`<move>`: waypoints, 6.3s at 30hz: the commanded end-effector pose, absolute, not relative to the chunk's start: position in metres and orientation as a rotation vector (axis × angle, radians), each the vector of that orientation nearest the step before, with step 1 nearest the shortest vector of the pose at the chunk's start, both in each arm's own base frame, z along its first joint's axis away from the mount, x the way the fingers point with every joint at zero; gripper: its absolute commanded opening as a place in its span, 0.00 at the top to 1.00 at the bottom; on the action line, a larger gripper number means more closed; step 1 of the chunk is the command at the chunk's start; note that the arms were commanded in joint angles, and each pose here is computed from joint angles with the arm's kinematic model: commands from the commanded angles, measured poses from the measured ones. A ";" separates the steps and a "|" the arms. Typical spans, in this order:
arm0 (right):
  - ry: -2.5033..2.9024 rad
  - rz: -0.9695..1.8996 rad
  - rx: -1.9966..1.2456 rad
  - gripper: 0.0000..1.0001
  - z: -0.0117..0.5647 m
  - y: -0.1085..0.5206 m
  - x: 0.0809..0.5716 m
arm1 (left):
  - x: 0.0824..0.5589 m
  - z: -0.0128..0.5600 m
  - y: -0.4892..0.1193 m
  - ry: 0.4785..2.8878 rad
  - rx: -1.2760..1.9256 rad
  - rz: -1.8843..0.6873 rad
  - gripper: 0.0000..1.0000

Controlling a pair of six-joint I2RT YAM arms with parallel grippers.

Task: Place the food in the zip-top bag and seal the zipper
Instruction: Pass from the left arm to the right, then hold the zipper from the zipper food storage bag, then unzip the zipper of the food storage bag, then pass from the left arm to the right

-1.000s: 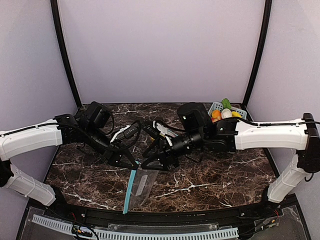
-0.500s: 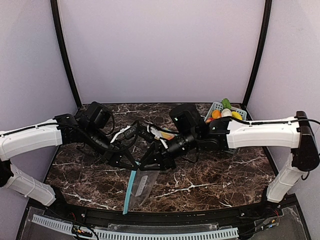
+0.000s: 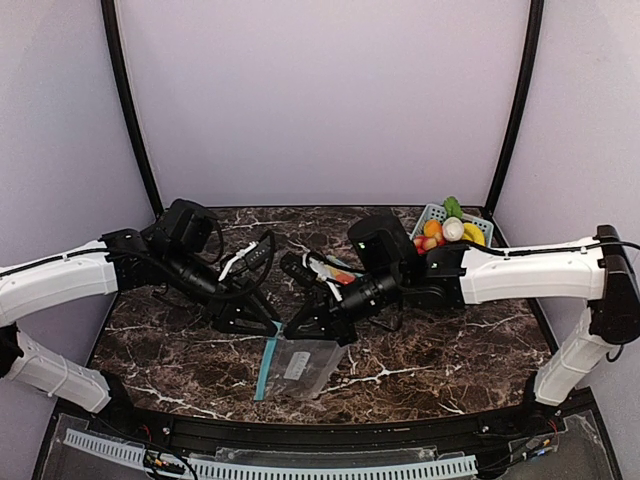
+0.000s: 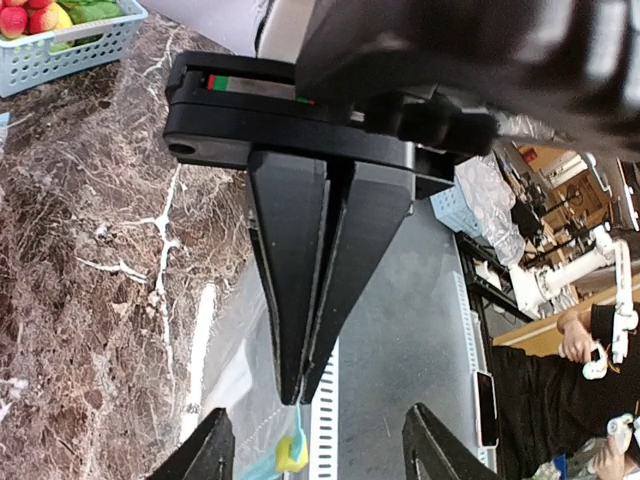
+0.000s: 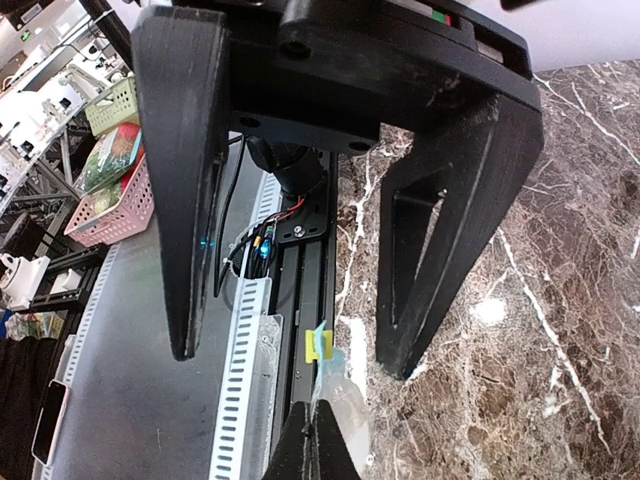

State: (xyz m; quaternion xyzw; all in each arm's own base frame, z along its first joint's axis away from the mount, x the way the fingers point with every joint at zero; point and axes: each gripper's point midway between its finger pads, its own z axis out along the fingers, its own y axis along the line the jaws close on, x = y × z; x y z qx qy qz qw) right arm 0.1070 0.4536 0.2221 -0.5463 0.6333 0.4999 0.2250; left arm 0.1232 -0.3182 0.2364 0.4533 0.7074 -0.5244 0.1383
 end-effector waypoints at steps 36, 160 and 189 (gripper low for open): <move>1.745 1.370 -1.345 1.00 0.243 0.447 0.128 | 0.132 0.226 -0.317 2.025 1.254 -1.435 0.96; 2.256 1.108 -0.403 0.62 0.190 0.460 0.240 | 0.199 0.109 -0.306 2.398 0.637 -0.599 0.99; 2.350 0.982 -0.328 0.89 0.156 0.451 0.252 | 0.190 0.108 -0.312 2.383 0.682 -0.633 0.99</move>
